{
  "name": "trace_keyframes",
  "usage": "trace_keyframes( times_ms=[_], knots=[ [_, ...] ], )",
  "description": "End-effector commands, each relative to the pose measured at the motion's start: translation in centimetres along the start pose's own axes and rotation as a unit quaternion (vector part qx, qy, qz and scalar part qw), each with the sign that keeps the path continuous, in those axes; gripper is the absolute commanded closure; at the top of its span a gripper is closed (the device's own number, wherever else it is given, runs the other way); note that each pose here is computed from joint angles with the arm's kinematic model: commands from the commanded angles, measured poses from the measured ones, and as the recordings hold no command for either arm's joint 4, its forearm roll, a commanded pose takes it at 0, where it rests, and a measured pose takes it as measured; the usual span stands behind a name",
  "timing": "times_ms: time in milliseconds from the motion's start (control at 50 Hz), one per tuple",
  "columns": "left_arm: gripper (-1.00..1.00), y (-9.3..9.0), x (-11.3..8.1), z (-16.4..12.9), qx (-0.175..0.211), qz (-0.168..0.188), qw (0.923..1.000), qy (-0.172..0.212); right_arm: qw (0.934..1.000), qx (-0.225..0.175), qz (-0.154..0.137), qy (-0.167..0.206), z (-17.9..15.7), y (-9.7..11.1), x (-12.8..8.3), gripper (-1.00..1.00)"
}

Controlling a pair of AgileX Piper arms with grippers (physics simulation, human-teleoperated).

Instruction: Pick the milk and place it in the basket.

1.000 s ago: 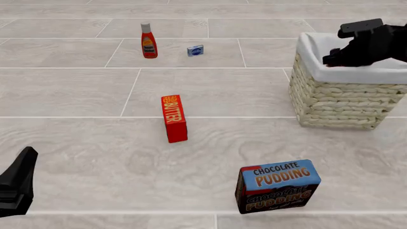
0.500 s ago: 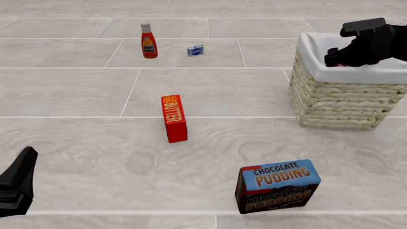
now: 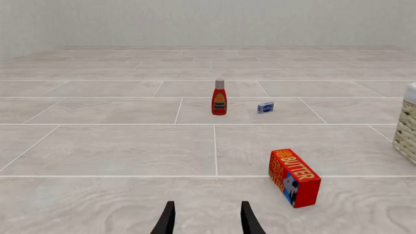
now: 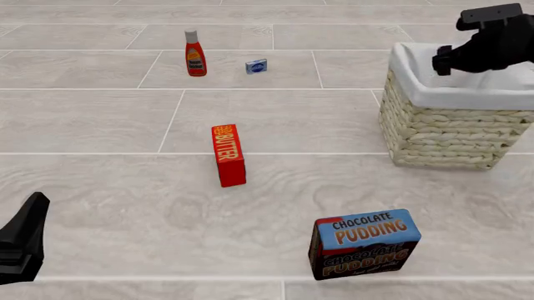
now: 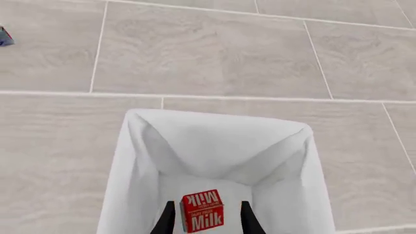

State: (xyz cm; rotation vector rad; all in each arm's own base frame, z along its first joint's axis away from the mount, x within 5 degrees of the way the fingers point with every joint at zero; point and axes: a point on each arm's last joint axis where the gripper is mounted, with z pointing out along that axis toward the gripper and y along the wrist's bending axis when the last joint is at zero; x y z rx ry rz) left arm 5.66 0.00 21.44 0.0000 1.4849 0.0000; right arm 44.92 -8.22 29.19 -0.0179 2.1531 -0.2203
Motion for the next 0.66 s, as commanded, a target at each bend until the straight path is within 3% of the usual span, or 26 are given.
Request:
trace_keyframes(
  times_ms=[20, 420, 660],
  knots=[
    [-1.0, 0.0, 0.0, 0.0, 0.0, 0.0, 1.0, 0.0, 0.9998, 0.001, 0.002, -0.021, -2.1, 0.1, -1.2, -1.0],
    [-1.0, 0.0, 0.0, 0.0, 0.0, 0.0, 1.0, 0.0, 0.9981, 0.003, 0.0, -0.062, -6.2, 0.3, -2.9, -1.0],
    [-1.0, 0.0, 0.0, 0.0, 0.0, 0.0, 1.0, 0.0, 0.9977, -0.003, -0.005, -0.068, -6.8, 0.9, -3.1, -1.0]
  ],
)
